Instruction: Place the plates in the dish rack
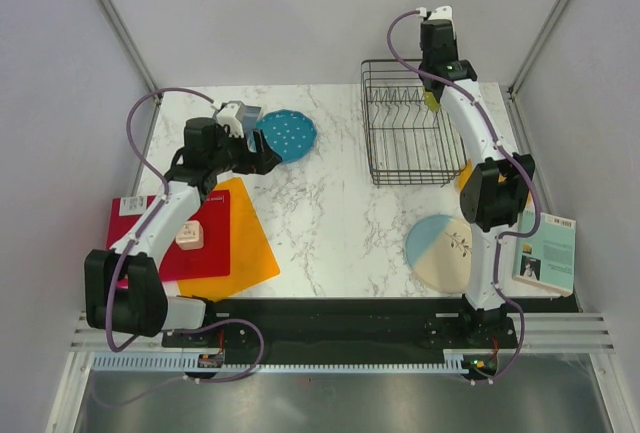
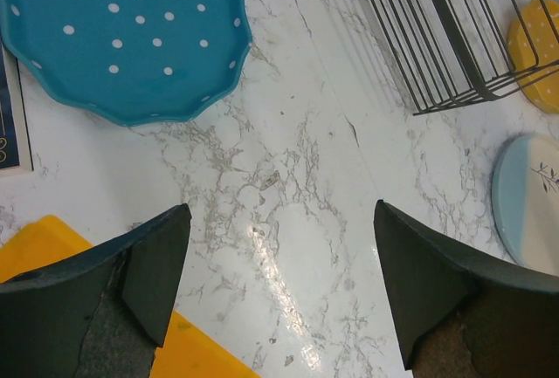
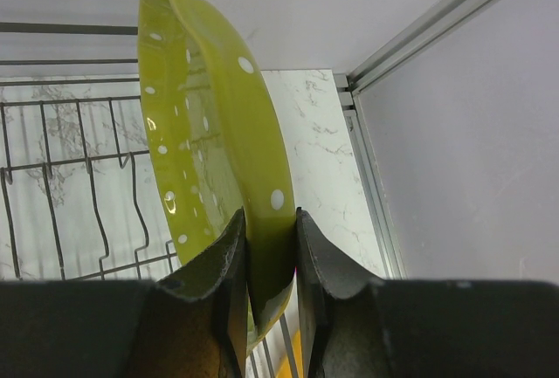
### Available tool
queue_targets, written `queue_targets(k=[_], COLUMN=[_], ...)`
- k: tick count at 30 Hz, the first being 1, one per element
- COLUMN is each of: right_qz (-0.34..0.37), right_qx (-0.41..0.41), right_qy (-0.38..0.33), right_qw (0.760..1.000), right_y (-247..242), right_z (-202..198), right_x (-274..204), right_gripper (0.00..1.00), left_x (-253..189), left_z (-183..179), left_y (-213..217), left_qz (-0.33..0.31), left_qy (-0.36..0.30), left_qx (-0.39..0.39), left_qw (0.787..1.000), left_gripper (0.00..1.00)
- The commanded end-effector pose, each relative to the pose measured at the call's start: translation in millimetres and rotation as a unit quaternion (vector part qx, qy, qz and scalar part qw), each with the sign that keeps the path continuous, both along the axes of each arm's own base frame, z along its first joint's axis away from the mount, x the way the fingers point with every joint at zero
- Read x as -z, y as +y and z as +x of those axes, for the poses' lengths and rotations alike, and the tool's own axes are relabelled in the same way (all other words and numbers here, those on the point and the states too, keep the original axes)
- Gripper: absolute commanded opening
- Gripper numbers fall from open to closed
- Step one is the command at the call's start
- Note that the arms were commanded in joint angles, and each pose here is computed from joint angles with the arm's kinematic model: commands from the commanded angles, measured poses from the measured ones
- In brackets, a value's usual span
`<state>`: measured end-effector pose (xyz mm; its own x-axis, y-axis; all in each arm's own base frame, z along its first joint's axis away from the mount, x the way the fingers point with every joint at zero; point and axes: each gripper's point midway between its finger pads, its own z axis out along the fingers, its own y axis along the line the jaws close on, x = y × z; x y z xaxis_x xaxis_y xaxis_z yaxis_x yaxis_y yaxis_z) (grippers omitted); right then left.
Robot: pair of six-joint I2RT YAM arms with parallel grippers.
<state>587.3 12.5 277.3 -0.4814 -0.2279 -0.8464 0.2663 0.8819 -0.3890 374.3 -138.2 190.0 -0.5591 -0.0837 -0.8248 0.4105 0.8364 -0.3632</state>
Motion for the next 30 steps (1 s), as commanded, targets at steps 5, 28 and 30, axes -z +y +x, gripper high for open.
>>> queue_targets(k=[5,28,30], right_qz=[0.021,0.041,0.041], right_qx=[0.04,0.023,0.02], right_qy=[-0.129,-0.03,-0.037], right_qw=[0.991,0.998,0.998], right_y=[-16,-5,-5], right_z=[9,22,12], right_x=[-76,11,-7], right_gripper=[0.0,0.42,0.55], left_x=[-15,-5,-2], left_z=[11,10,8], left_y=[-9,-27,-32], left_qz=[-0.012,-0.018,-0.019], left_qy=[-0.022,0.01,0.016], left_qx=[0.009,0.023,0.028], left_qw=[1.0,1.0,0.999], left_gripper=[0.91,0.92,0.92])
